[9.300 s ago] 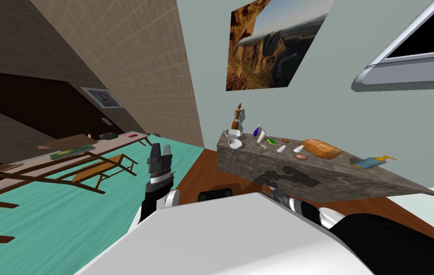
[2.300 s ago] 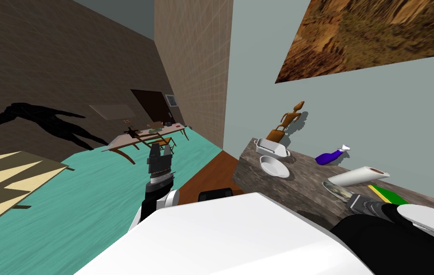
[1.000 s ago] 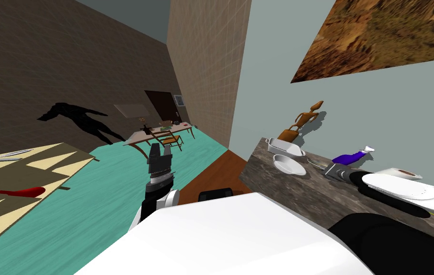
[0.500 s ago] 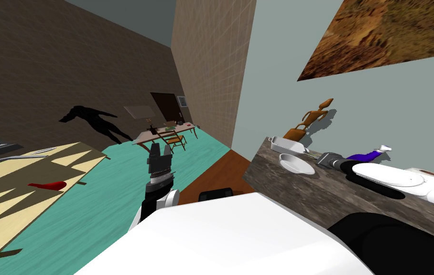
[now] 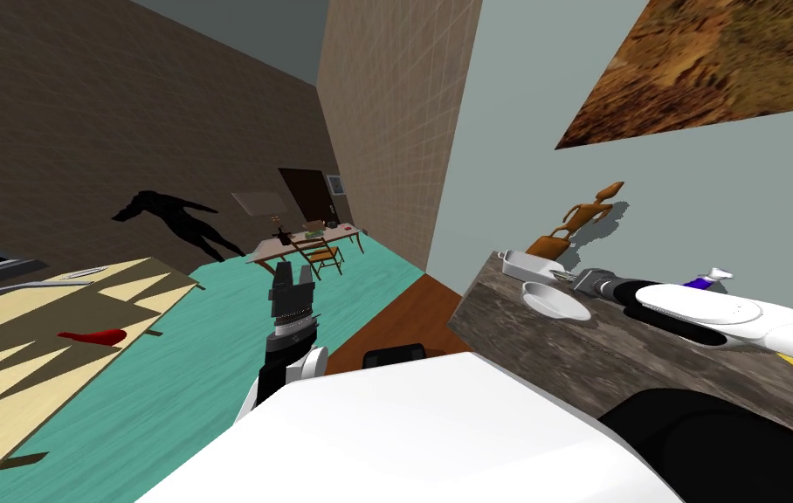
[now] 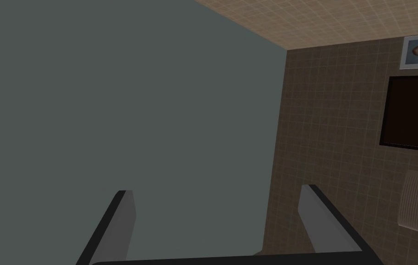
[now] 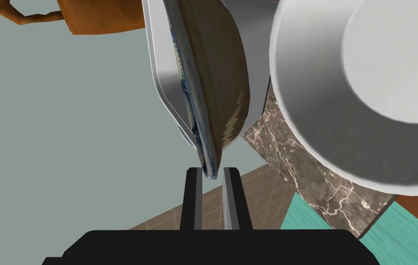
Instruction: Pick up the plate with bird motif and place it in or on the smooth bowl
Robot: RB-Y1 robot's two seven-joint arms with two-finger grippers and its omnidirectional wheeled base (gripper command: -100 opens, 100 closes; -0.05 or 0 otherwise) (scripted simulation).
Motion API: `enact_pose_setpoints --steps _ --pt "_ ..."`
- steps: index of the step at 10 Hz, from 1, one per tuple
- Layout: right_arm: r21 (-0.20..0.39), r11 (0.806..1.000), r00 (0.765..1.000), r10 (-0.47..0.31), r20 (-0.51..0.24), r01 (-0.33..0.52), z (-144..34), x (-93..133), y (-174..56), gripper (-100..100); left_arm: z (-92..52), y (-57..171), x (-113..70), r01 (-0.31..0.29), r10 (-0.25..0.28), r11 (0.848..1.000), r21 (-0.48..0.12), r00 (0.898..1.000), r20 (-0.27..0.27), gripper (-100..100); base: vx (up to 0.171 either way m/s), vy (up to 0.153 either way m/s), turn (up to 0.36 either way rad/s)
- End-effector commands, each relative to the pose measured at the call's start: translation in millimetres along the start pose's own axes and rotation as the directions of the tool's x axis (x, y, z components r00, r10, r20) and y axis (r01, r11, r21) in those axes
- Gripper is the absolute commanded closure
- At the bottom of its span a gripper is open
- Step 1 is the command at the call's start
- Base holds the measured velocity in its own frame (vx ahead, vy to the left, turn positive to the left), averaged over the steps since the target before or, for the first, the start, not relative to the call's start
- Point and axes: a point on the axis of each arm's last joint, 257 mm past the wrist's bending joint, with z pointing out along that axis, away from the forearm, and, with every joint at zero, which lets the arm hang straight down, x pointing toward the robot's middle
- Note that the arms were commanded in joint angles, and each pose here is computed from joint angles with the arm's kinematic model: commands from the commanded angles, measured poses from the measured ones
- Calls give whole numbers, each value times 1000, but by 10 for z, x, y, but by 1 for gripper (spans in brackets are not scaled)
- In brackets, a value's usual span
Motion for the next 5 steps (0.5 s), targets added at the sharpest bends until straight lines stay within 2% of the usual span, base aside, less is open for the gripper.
enact_pose_setpoints --steps 1,5 --pt "-46 999 1000 -4 -4 4 -7 14 122 100 0 0 0 0 0 1000 0 1000 0 0 25 77 -99" --pt "-138 990 1000 -6 -26 2 -46 121 392 100 0 0 0 0 0 1000 0 1000 0 0 16 40 -80"
